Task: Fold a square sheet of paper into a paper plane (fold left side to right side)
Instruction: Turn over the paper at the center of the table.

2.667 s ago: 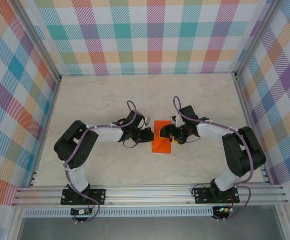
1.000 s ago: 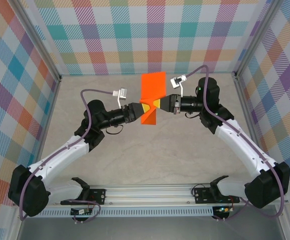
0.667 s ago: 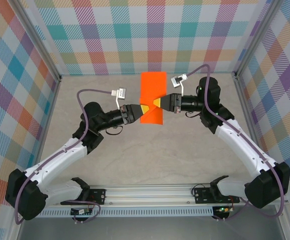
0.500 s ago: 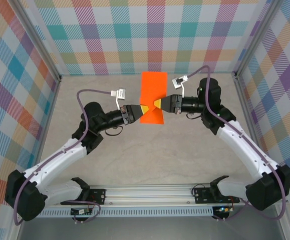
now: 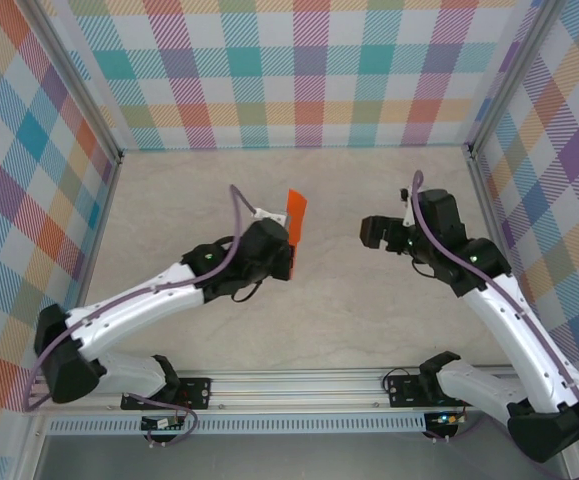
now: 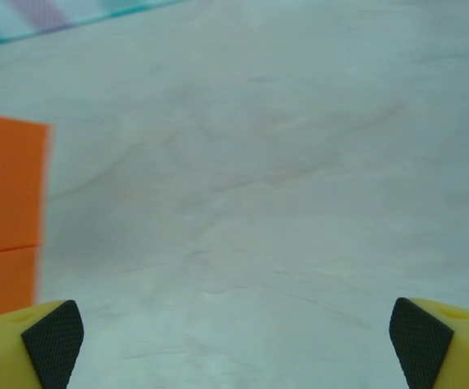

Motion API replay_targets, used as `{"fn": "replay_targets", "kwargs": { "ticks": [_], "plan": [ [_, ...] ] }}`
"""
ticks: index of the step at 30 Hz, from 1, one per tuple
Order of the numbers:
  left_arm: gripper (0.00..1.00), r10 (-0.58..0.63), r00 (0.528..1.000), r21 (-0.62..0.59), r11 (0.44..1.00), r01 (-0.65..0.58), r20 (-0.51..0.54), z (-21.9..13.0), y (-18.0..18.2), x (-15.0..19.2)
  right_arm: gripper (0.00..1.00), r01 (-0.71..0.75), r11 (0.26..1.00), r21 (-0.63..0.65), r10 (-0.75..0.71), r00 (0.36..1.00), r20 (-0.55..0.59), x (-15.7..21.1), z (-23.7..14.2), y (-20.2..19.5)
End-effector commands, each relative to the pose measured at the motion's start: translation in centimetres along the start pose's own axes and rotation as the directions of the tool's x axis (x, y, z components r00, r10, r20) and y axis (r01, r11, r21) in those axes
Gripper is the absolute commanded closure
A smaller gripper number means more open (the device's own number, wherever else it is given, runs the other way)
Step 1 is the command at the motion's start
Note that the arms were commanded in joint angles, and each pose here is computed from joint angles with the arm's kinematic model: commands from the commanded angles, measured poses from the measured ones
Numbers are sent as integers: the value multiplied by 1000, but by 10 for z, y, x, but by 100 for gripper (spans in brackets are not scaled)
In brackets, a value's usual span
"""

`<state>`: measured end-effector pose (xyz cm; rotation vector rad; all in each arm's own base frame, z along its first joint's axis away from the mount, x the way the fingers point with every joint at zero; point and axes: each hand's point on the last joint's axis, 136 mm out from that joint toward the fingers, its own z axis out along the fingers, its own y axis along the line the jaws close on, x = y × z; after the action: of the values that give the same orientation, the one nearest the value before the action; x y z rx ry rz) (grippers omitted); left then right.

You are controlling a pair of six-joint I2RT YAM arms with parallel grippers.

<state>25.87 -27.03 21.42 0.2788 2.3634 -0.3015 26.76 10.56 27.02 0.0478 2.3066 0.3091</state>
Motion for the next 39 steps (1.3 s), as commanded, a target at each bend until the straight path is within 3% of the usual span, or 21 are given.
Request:
{"fn": "replay_targets", "kwargs": {
  "ticks": [1, 4, 7, 11, 16, 24, 32, 35, 39],
  "plan": [
    [100, 140, 988, -490, 858, -155, -68, -7, 71, 13, 0, 17, 950, 313, -34, 998, 50, 8, -22, -64],
    [100, 138, 979, -580, 790, -199, -148, 11, 70, 23, 0, -2, 935, 355, -33, 995, 95, 7, -35, -76],
    [100, 102, 969, -602, 768, -220, -224, 36, 60, 38, 0, -5, 924, 382, -43, 992, 118, 6, -45, -83],
    [100, 45, 949, -586, 777, -229, -311, 69, 43, 60, 0, 8, 913, 407, -61, 991, 116, 7, -52, -89],
    [100, -6, 892, -552, 788, -274, -452, 104, 22, 93, 0, 11, 910, 415, -66, 991, 118, 9, -55, -92],
    [99, -63, 840, -487, 836, -251, -539, 131, -3, 121, 0, 24, 907, 421, -74, 992, 104, 13, -54, -94],
    [82, -20, 836, -388, 891, -234, -548, 133, -25, 108, 0, 33, 921, 389, -64, 996, 67, 20, -42, -87],
    [66, 8, 834, -345, 908, -236, -551, 127, -28, 105, 0, 39, 933, 359, -61, 997, 52, 22, -37, -81],
    [41, 27, 871, -251, 953, -172, -491, 109, -38, 89, 0, 45, 952, 301, -55, 998, 23, 25, -27, -70]
  ]
}}
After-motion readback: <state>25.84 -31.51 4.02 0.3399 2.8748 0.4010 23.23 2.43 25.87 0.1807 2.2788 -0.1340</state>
